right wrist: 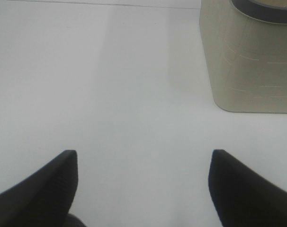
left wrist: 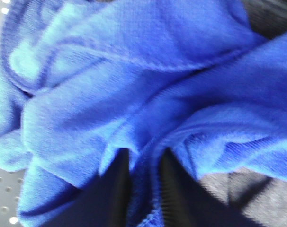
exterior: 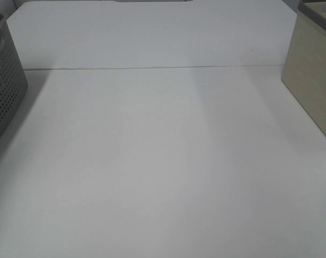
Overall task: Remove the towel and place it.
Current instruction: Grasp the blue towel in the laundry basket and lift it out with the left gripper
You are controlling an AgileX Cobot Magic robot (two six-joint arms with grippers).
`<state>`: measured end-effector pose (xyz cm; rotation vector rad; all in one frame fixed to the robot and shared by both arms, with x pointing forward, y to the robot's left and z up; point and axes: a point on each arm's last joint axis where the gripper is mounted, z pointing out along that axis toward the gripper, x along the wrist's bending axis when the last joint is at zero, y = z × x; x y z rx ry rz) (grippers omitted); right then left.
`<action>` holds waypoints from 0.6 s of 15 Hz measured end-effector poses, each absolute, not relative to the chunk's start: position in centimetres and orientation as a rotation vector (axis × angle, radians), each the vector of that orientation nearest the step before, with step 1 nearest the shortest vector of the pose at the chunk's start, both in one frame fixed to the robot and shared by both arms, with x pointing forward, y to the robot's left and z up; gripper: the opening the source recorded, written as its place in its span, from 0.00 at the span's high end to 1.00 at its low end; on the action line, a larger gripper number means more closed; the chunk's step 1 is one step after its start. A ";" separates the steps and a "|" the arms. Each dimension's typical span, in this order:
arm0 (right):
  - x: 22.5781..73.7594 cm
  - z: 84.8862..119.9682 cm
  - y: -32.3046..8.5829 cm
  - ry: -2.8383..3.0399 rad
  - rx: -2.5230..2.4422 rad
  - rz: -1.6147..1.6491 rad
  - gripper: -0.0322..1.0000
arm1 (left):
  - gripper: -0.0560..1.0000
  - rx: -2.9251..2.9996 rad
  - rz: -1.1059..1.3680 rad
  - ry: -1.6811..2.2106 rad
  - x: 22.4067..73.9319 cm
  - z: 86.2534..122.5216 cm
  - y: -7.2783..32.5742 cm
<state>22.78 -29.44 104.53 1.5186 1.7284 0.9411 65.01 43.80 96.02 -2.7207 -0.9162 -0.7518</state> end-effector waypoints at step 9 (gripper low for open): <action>22.8 104.5 -29.4 1.728 1.519 0.941 0.24 | 0.94 -2.730 -1.011 -0.935 64.1 104.0 38.0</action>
